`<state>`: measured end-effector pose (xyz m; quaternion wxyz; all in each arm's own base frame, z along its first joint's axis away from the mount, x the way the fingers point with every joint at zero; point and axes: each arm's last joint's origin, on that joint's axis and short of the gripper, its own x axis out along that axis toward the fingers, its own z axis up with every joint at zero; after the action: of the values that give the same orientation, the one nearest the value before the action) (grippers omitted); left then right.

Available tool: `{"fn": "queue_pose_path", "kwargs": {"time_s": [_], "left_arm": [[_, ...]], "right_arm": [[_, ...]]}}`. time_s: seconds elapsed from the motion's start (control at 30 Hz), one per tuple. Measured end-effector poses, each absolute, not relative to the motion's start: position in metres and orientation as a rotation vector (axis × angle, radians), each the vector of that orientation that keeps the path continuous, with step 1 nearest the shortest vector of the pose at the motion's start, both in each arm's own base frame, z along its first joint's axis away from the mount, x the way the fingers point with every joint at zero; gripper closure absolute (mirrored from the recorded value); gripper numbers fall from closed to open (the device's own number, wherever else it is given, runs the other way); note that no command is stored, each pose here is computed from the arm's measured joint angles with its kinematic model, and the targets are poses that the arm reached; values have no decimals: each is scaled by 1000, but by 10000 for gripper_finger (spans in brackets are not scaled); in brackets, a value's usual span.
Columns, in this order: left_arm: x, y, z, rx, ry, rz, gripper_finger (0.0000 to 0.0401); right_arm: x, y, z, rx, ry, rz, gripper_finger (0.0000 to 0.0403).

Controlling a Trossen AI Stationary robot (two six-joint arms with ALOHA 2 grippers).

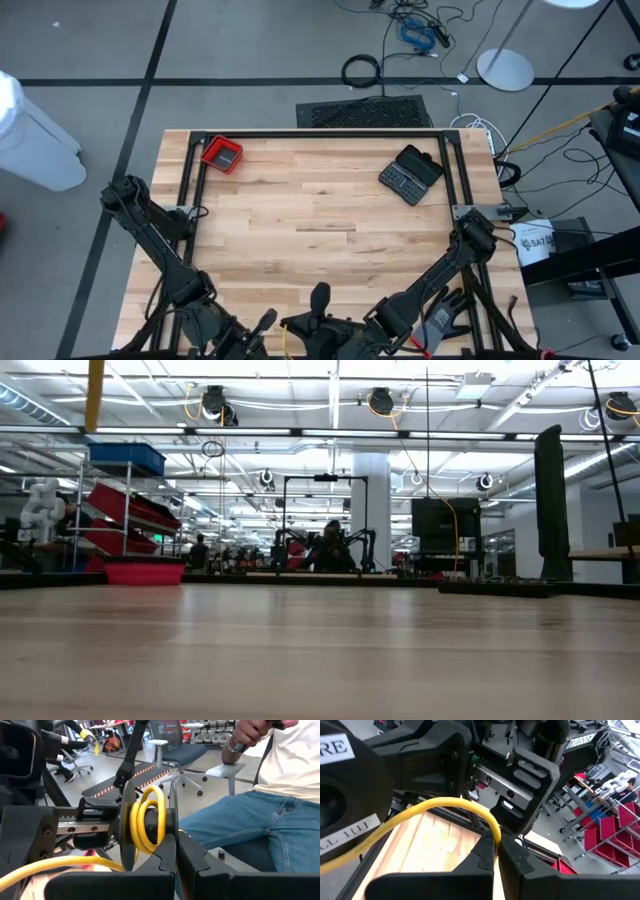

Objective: Coil cords
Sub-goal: Coil the yellow cable wire onto the spool

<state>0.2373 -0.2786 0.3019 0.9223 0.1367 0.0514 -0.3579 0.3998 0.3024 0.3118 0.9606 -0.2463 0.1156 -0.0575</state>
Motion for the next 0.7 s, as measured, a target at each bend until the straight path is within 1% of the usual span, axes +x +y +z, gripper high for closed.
{"fn": "queue_pose_path", "kwargs": {"time_s": [0.33,0.53,0.7], "left_arm": [[243,-284,294,314,75,-775,399],[257,-278,291,303,55,-733,399],[259,-277,292,279,54,-725,399]], "right_arm": [[402,304,314,-484,204,-86,402],[401,305,315,-482,196,-84,402],[399,306,312,-517,218,-81,403]]}}
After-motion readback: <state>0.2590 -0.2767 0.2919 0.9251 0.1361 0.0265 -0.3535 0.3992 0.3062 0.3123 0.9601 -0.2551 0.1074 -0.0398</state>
